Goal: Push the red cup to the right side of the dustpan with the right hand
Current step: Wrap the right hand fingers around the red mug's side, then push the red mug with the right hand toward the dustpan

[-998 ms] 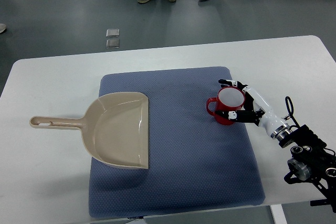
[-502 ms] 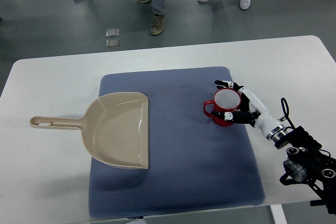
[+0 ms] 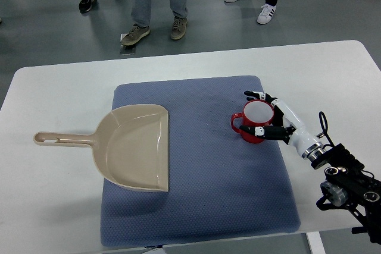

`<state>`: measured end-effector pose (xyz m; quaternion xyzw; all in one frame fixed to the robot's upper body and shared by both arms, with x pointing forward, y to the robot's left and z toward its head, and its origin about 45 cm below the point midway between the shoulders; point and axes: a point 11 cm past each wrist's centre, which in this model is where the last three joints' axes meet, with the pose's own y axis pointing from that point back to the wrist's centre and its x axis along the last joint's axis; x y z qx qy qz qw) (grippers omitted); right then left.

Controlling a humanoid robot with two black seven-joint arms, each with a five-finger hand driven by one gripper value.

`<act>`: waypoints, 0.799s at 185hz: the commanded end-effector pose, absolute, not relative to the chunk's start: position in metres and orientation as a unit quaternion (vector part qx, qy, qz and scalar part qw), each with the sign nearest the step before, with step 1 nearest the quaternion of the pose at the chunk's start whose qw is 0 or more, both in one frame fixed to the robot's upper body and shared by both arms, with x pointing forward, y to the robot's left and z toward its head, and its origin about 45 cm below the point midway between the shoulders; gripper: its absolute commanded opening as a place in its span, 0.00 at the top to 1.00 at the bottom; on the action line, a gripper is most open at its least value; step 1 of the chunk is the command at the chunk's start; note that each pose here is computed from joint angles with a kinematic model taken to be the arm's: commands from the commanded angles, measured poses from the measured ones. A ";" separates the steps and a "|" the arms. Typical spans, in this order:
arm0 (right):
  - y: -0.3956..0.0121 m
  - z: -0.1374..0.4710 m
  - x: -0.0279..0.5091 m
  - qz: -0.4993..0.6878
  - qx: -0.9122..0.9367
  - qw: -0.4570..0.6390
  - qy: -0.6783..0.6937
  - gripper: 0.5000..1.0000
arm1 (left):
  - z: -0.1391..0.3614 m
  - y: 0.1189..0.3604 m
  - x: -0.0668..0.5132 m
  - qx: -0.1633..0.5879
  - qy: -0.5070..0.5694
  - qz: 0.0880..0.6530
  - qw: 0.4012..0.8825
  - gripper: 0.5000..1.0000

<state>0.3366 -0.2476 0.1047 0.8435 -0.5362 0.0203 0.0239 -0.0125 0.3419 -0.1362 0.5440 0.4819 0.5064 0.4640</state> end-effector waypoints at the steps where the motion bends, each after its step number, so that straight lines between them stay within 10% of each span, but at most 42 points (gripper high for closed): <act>1: -0.247 0.105 0.337 0.018 0.843 0.021 -0.537 0.14 | -0.136 0.342 -0.012 0.544 0.482 0.507 0.464 0.00; 148: -0.240 0.099 0.338 -0.046 0.830 0.000 -0.555 0.14 | -0.136 0.342 -0.012 0.544 0.482 0.507 0.464 0.00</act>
